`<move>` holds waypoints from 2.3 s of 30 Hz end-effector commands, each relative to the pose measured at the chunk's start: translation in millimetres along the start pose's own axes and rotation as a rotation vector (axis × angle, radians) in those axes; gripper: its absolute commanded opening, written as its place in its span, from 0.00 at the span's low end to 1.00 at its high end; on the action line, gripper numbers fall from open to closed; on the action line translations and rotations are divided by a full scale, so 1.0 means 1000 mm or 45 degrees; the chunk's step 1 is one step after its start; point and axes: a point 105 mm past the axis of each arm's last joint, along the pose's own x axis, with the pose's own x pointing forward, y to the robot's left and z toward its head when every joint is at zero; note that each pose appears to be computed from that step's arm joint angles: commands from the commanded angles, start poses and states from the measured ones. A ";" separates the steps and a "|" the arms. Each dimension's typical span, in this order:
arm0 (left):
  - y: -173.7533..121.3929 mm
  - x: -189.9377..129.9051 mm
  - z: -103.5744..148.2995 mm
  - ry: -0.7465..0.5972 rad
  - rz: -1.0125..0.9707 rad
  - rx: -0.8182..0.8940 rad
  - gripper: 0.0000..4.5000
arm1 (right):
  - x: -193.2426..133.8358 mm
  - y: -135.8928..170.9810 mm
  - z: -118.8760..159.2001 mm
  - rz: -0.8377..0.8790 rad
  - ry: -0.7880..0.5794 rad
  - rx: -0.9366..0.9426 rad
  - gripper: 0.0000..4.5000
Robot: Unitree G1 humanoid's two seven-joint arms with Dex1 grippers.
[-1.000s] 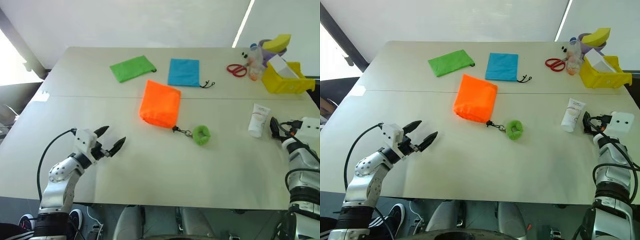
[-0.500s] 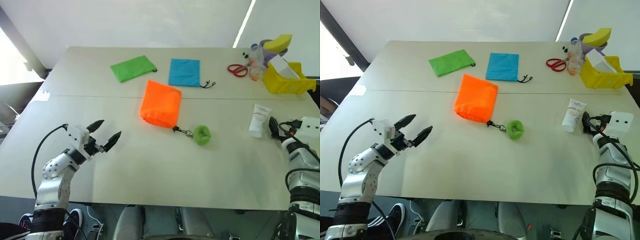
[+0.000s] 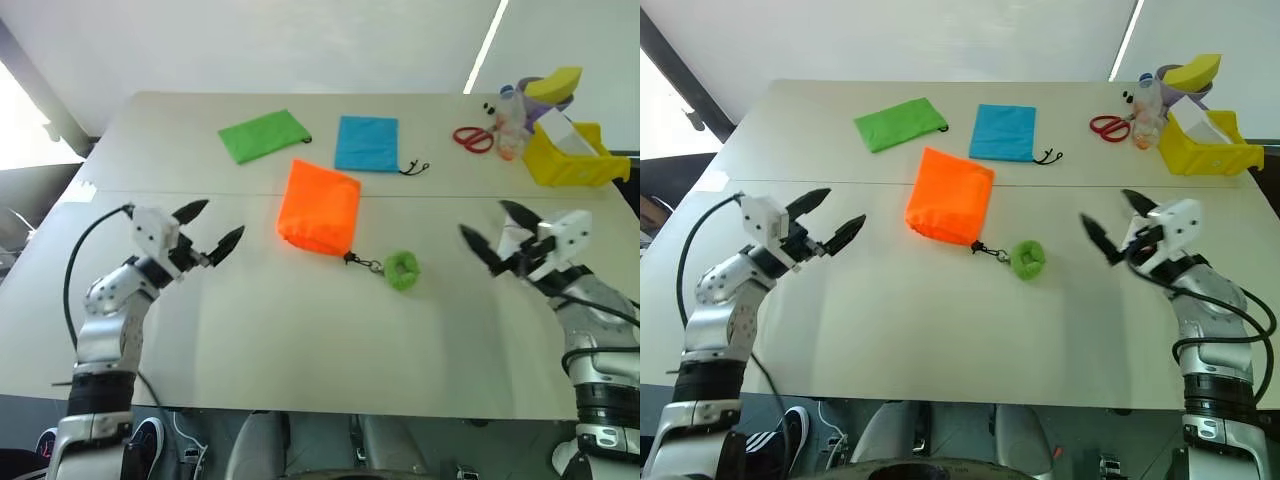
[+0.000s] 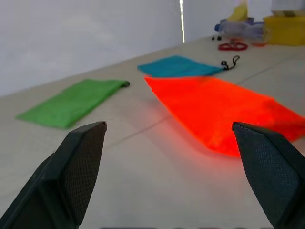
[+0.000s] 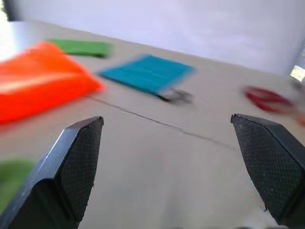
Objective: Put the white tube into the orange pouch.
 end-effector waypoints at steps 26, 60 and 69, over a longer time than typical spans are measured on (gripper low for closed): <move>-0.071 0.093 -0.019 0.088 -0.390 0.889 1.00 | 0.021 0.075 0.014 0.340 0.013 -0.154 0.99; -0.092 0.034 -0.014 0.260 -0.621 0.341 0.01 | 0.023 0.069 0.008 0.305 0.029 -0.199 1.00; -0.105 0.006 0.006 0.217 -0.643 0.055 0.01 | 0.022 0.068 0.005 0.306 0.032 -0.202 1.00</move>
